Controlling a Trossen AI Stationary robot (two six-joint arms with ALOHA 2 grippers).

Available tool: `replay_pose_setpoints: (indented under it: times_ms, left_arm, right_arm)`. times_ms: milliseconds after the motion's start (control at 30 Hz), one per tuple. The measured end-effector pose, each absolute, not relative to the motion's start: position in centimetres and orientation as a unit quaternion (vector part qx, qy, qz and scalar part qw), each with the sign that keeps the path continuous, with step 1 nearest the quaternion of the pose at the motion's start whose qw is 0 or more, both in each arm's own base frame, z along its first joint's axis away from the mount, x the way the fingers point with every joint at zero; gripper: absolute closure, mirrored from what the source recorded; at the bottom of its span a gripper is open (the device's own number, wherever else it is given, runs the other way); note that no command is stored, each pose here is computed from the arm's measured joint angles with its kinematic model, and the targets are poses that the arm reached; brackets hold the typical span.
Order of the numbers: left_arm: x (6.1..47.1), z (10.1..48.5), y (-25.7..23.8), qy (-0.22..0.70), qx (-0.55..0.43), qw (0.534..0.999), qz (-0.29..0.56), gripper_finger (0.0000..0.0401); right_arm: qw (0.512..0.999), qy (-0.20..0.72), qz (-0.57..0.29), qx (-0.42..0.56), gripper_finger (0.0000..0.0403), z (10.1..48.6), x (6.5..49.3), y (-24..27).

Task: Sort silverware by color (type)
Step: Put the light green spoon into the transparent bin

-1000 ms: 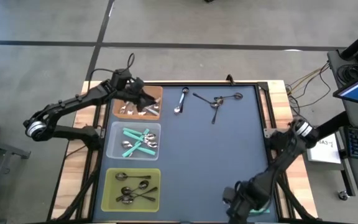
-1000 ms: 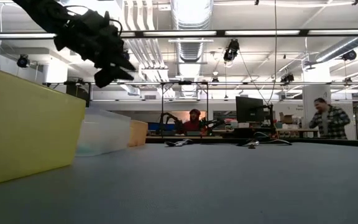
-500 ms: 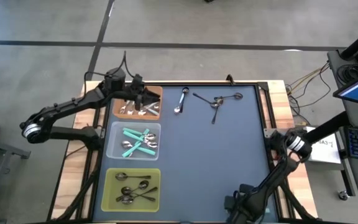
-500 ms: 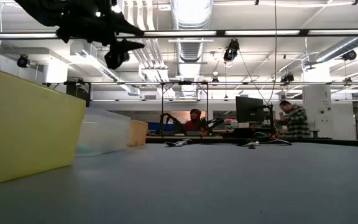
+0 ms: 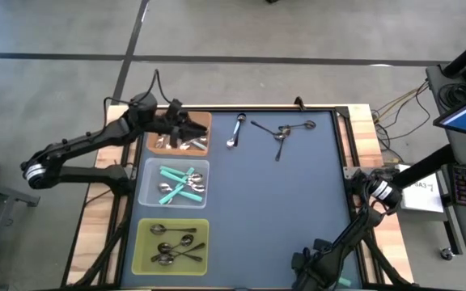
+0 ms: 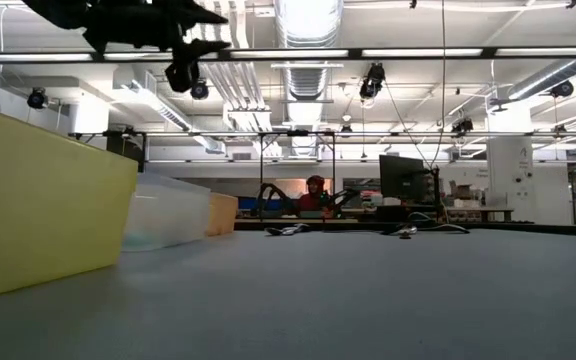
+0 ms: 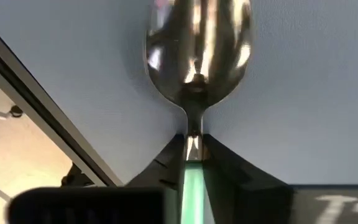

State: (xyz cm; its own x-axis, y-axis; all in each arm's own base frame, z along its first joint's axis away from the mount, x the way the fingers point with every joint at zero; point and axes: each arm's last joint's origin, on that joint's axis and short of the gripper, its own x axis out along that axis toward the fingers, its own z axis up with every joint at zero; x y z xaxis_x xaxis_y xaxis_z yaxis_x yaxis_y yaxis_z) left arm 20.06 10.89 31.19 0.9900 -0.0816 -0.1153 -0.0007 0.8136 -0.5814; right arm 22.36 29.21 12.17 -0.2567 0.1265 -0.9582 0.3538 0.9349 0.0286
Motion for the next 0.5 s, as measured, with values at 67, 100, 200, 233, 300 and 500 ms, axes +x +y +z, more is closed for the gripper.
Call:
replay_pose_setpoints:
  times_ms: [67,100,200,233,300,500]
  left_arm:
    - [19.8,31.6,10.2,0.065,-0.299,0.951,-0.047,0.0259]
    - [19.7,31.9,9.9,0.064,-0.296,0.951,-0.061,0.0259]
    - [19.2,32.5,9.0,0.060,-0.287,0.953,-0.079,0.0259]
    - [19.0,32.6,8.7,0.062,-0.287,0.952,-0.082,0.0259]
    - [18.6,32.6,8.4,0.071,-0.293,0.950,-0.081,0.0259]
    - [17.6,30.7,7.8,0.158,-0.298,0.941,-0.031,0.0259]
  right_arm:
    - [0.592,0.784,-0.097,0.157,0.0379,12.4,22.4,29.1]
    - [0.594,0.783,-0.097,0.158,0.0382,12.6,22.5,29.1]
    - [0.602,0.777,-0.095,0.158,0.0383,13.0,22.5,29.0]
    - [0.606,0.773,-0.095,0.158,0.0383,13.2,22.5,28.9]
    - [0.617,0.765,-0.102,0.155,0.0384,13.6,22.6,28.6]
    - [0.697,0.693,-0.143,0.119,0.0384,14.5,24.1,26.9]
